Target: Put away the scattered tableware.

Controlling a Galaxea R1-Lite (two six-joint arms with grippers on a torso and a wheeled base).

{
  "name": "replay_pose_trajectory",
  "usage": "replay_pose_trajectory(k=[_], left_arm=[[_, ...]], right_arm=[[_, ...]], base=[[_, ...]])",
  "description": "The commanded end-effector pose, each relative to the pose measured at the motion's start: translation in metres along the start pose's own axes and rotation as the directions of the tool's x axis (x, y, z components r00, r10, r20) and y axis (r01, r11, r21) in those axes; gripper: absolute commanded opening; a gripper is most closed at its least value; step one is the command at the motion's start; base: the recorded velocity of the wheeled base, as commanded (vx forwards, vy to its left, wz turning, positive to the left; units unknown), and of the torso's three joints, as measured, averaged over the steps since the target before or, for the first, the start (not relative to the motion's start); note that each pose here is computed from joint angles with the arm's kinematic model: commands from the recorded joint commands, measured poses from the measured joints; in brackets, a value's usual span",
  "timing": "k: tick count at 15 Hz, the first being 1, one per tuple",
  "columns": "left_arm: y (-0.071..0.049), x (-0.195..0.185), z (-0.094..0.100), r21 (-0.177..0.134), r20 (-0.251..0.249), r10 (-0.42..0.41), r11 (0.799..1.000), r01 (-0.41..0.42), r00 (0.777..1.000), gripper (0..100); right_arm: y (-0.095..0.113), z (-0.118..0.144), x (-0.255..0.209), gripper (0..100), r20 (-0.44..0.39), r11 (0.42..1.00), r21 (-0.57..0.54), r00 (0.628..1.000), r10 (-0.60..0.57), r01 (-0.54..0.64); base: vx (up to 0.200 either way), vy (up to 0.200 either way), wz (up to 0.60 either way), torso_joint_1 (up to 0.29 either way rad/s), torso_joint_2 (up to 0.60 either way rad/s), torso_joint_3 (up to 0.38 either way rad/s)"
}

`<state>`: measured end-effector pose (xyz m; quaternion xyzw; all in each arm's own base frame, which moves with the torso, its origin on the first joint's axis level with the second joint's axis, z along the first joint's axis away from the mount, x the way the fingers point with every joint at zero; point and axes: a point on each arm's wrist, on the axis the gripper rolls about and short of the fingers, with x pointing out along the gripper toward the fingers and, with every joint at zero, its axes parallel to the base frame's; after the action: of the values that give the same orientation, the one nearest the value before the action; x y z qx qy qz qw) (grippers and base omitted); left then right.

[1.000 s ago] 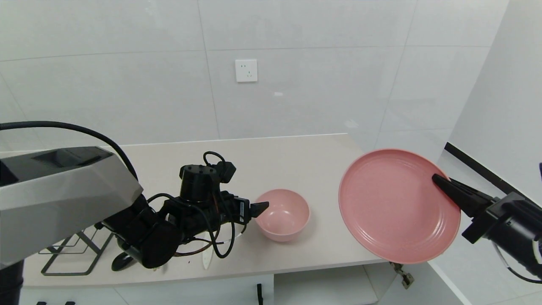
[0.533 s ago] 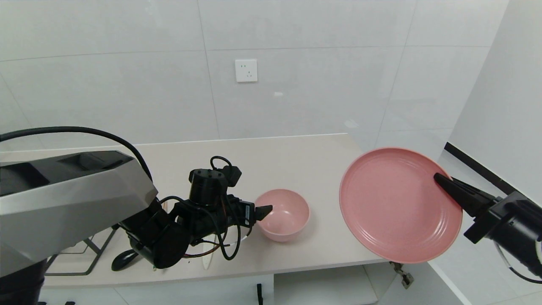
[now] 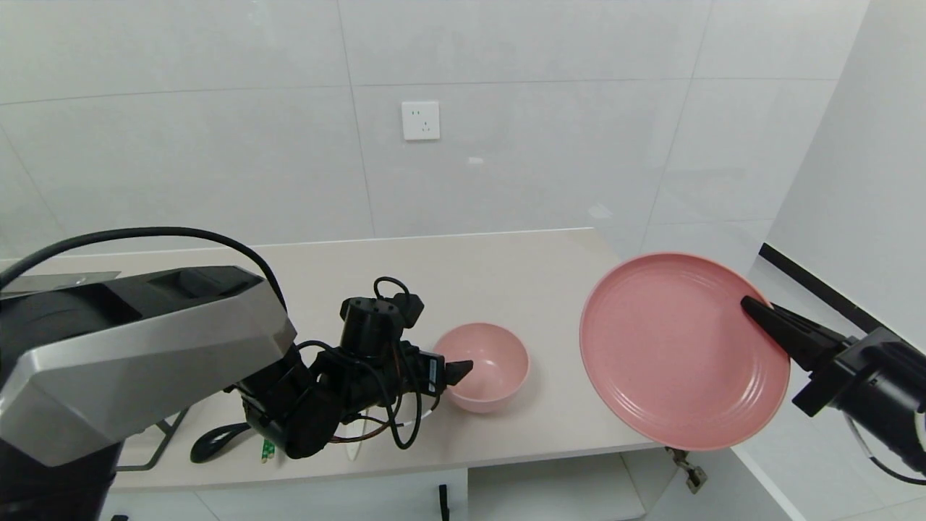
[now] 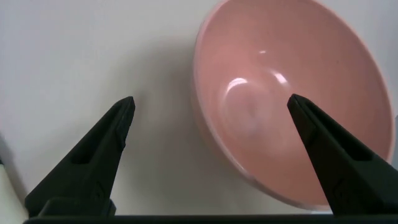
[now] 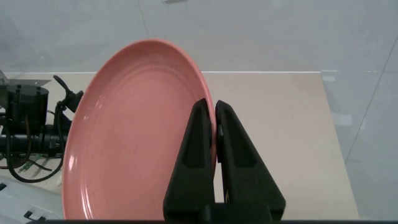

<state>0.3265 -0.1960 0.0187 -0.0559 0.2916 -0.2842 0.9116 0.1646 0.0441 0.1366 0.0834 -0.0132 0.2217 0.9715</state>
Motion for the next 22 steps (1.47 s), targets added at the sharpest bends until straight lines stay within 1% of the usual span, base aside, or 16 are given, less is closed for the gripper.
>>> replay_pose_trajectory(k=[1, 2, 3, 4, 7, 10, 12, 13, 14, 15, 16, 17, 18, 19, 20, 22], left_arm=[[0.000, 0.005, -0.008, -0.009, -0.033, 0.002, 1.000, -0.002, 0.999, 100], [-0.002, 0.005, -0.011, -0.017, -0.051, 0.002, 1.000, -0.003, 0.999, 0], [-0.004, 0.005, -0.011, -0.022, -0.055, -0.002, 1.000, 0.000, 0.998, 0], [-0.006, 0.003, -0.008, -0.032, -0.047, -0.003, 0.999, 0.002, 0.999, 0], [-0.010, -0.006, 0.004, -0.027, -0.004, -0.003, 1.000, 0.003, 1.000, 0], [-0.013, -0.014, 0.016, -0.017, 0.050, 0.031, 0.999, -0.030, 0.998, 0], [-0.017, -0.025, 0.027, -0.014, 0.103, 0.072, 0.997, -0.071, 0.992, 0], [-0.019, -0.036, 0.032, -0.011, 0.124, 0.075, 0.997, -0.074, 0.989, 0], [-0.025, -0.050, 0.034, -0.006, 0.143, 0.076, 0.997, -0.075, 0.987, 0], [-0.030, -0.067, 0.033, -0.009, 0.168, 0.087, 0.996, -0.087, 0.982, 0], [-0.031, -0.079, 0.032, -0.010, 0.185, 0.090, 0.996, -0.090, 0.979, 0], [-0.028, -0.105, 0.028, -0.013, 0.214, 0.094, 0.996, -0.093, 0.972, 0], [-0.023, -0.115, 0.024, -0.018, 0.225, 0.107, 0.994, -0.106, 0.969, 0], [-0.018, -0.124, 0.022, -0.025, 0.261, 0.113, 0.994, -0.111, 0.959, 0], [-0.019, -0.131, 0.020, -0.026, 0.307, 0.096, 0.995, -0.093, 0.947, 0], [-0.020, -0.134, 0.019, -0.021, 0.366, 0.073, 0.997, -0.070, 0.928, 0]], right_arm=[[0.000, 0.000, 0.000, 0, 0.002, 1.000, -0.001, 1.000, 0.000, 0.000], [0.000, 0.000, 0.000, 0, 0.000, 1.000, 0.000, 1.000, 0.000, 0.000], [0.000, 0.000, 0.000, 0, 0.000, 1.000, 0.000, 1.000, 0.001, -0.001], [0.000, 0.000, 0.000, 0, 0.000, 1.000, 0.000, 1.000, 0.000, 0.000], [0.000, 0.000, 0.000, 0, 0.000, 1.000, 0.000, 1.000, 0.000, 0.000], [0.000, 0.000, 0.000, 0, 0.000, 1.000, 0.000, 1.000, 0.000, 0.000], [0.000, 0.000, 0.000, 0, 0.000, 1.000, 0.000, 1.000, 0.001, -0.001], [0.001, 0.000, 0.000, 0, 0.000, 1.000, 0.000, 1.000, 0.003, -0.003], [0.000, 0.000, 0.000, 0, 0.000, 1.000, 0.001, 1.000, 0.001, -0.001], [0.000, 0.000, 0.000, 0, 0.002, 1.000, 0.001, 1.000, 0.000, 0.000], [0.000, 0.000, 0.001, 0, 0.000, 1.000, 0.003, 1.000, 0.000, 0.000], [0.000, 0.000, 0.001, 0, 0.001, 1.000, 0.001, 1.000, -0.002, 0.002], [0.000, 0.000, 0.001, 0, 0.002, 1.000, -0.001, 1.000, 0.000, 0.000], [0.001, 0.001, 0.002, 0, 0.005, 1.000, -0.009, 1.000, 0.007, -0.007], [0.001, 0.000, 0.001, 0, -0.001, 1.000, -0.018, 1.000, 0.009, -0.009], [0.001, -0.001, 0.002, 0, -0.003, 1.000, -0.018, 1.000, 0.009, -0.009]], base=[[0.000, 0.000, 0.00, 0.000, 0.00, 0.000], [0.000, 0.000, 0.00, 0.000, 0.00, 0.000], [0.000, 0.000, 0.00, 0.000, 0.00, 0.000], [0.000, 0.000, 0.00, 0.000, 0.00, 0.000], [0.000, 0.000, 0.00, 0.000, 0.00, 0.000], [0.000, 0.000, 0.00, 0.000, 0.00, 0.000], [0.000, 0.000, 0.00, 0.000, 0.00, 0.000], [0.000, 0.000, 0.00, 0.000, 0.00, 0.000], [0.000, 0.000, 0.00, 0.000, 0.00, 0.000], [0.000, 0.000, 0.00, 0.000, 0.00, 0.000], [0.000, 0.000, 0.00, 0.000, 0.00, 0.000], [0.000, 0.000, 0.00, 0.000, 0.00, 0.000], [0.000, 0.000, 0.00, 0.000, 0.00, 0.000], [0.000, 0.000, 0.00, 0.000, 0.00, 0.000], [0.000, 0.000, 0.00, 0.000, 0.00, 0.000], [0.000, 0.000, 0.00, 0.000, 0.00, 0.000]])
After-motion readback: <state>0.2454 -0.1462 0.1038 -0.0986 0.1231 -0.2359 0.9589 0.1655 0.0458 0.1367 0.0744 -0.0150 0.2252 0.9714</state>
